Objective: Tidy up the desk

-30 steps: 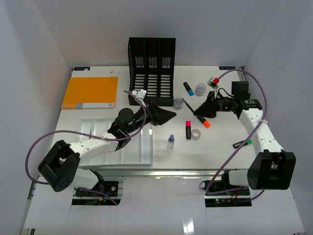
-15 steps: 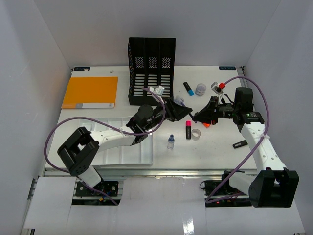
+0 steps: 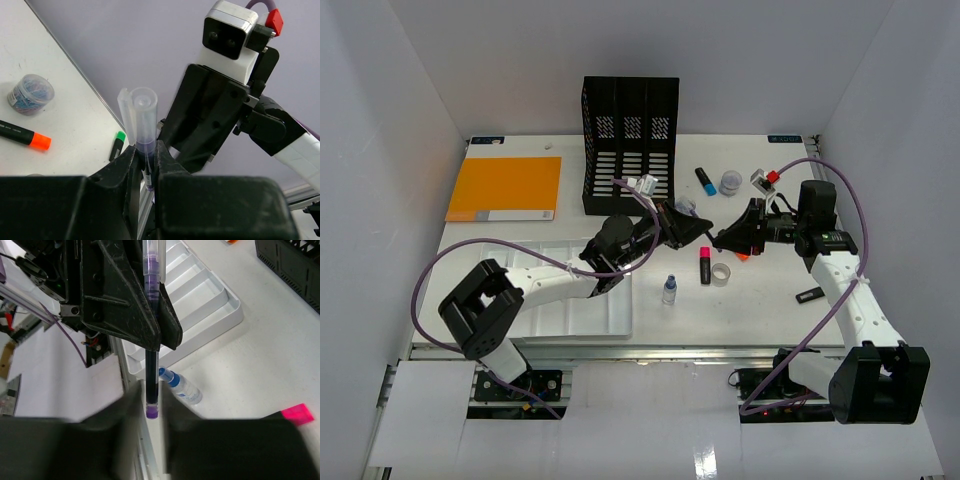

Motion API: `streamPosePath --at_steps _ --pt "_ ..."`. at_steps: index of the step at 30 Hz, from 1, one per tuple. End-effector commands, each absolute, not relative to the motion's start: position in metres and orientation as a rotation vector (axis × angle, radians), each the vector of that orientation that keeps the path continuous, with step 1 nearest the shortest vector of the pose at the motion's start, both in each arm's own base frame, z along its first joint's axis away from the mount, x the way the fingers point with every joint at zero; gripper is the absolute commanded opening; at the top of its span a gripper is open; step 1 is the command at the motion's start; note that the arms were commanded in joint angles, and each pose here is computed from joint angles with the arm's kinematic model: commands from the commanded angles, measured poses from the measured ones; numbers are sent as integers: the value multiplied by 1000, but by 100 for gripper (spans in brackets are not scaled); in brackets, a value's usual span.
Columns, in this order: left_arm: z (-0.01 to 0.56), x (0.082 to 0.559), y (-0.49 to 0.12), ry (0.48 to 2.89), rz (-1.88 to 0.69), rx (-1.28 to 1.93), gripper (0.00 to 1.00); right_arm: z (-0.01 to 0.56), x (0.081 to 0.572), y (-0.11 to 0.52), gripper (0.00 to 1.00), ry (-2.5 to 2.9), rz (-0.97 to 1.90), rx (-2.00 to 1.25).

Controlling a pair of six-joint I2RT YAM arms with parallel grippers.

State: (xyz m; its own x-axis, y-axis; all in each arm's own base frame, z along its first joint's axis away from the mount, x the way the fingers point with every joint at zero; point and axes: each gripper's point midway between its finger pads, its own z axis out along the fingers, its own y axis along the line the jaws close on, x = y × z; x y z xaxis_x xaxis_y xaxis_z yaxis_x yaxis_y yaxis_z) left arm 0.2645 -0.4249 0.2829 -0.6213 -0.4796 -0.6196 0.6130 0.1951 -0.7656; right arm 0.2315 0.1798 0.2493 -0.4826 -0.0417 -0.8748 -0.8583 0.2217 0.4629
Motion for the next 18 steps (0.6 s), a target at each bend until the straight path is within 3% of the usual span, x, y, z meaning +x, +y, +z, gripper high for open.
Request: streamPosePath --at_steps 1,4,7,18 --pt "290 260 -418 1606 -1547 157 0 252 228 180 77 1675 1318 -890" --pt "265 263 -404 1740 -1376 210 0 252 227 177 92 1653 1275 -911" --pt "240 272 -366 1881 -1153 233 0 249 226 172 98 1618 1220 -937" --pt "195 291 -97 2192 -102 3 0 211 220 134 95 1555 1152 -861"
